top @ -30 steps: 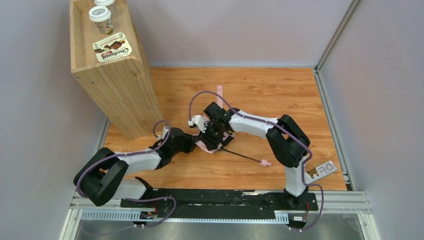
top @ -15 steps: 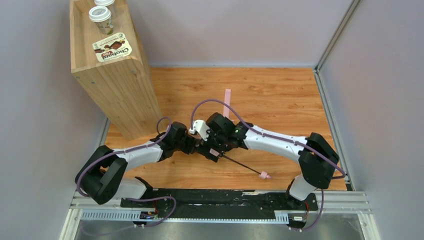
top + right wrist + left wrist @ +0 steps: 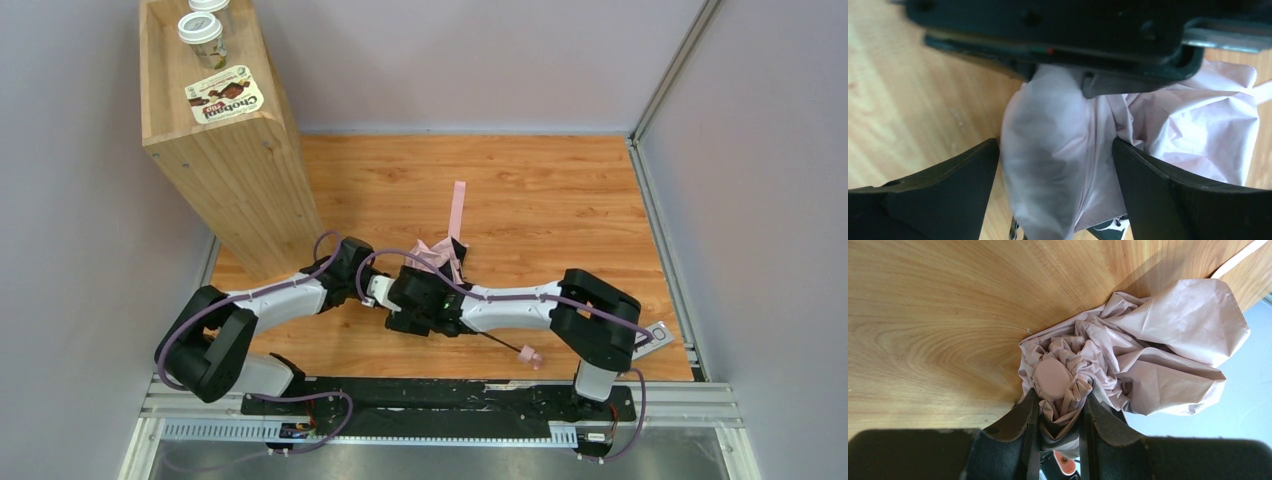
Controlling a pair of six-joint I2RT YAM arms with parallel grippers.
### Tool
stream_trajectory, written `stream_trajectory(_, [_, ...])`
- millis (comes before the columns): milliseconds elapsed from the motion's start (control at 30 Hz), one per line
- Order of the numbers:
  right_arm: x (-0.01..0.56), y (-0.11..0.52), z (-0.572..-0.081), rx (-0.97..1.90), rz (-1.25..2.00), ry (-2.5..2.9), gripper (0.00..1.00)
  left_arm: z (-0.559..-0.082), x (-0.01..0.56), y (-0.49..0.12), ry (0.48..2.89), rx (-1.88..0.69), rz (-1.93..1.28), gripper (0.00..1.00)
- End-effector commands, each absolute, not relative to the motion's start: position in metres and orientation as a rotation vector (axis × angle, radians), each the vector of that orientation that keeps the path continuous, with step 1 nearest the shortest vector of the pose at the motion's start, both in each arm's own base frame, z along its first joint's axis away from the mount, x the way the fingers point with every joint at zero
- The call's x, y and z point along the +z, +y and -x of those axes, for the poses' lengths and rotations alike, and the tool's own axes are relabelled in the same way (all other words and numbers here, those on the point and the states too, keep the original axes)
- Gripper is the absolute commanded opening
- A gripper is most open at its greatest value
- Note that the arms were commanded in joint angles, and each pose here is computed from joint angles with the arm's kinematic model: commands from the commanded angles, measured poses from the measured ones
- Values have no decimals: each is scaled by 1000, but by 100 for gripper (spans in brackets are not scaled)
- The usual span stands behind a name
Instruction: Put away the umbrella
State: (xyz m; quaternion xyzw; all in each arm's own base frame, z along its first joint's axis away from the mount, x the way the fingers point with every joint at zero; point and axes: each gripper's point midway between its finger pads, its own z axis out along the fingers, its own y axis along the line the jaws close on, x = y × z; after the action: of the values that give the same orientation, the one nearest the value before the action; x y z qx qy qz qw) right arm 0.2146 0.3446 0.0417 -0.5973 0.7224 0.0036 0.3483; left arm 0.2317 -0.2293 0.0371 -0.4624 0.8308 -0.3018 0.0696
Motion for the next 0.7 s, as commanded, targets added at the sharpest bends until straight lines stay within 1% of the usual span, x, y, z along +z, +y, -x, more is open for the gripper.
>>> stream_trajectory(0, [38,332,-246,-222,1417,1837,85,-170,-7,-193,2717,-540,1499,0])
stream_trajectory(33, [32,329,-245,-232,1429,1851,79,-171,-7,-193,2711,-539,1510,0])
stream_trajectory(100, [21,324,-241,-246,1455,1881,55,-171,-6,-194,2707,-547,1517,0])
stream_trajectory(133, [15,323,-238,-230,1472,1897,45,-171,-5,-194,2701,-552,1521,0])
stream_trajectory(300, [-3,322,-225,-107,1534,1986,11,-182,2,-196,2667,-621,1471,0])
stream_trajectory(333, [-6,323,-221,-66,1544,2002,0,-185,4,-197,2654,-647,1453,0])
stream_trajectory(400, [-7,325,-218,18,1543,2033,0,-191,9,-195,2629,-671,1402,14])
stream_trajectory(433, [-6,327,-215,68,1548,2044,0,-196,12,-193,2604,-697,1365,28])
stream_trajectory(467, [-7,327,-213,108,1550,2058,0,-200,15,-194,2589,-723,1333,34])
stream_trajectory(533, [-7,330,-208,208,1550,2086,0,-212,26,-196,2515,-825,1263,66])
stream_trajectory(600, [-7,333,-199,330,1573,2117,0,-222,37,-194,2425,-919,1192,78])
stream_trajectory(667, [-8,333,-193,424,1576,2149,0,-228,45,-187,2358,-954,1133,79])
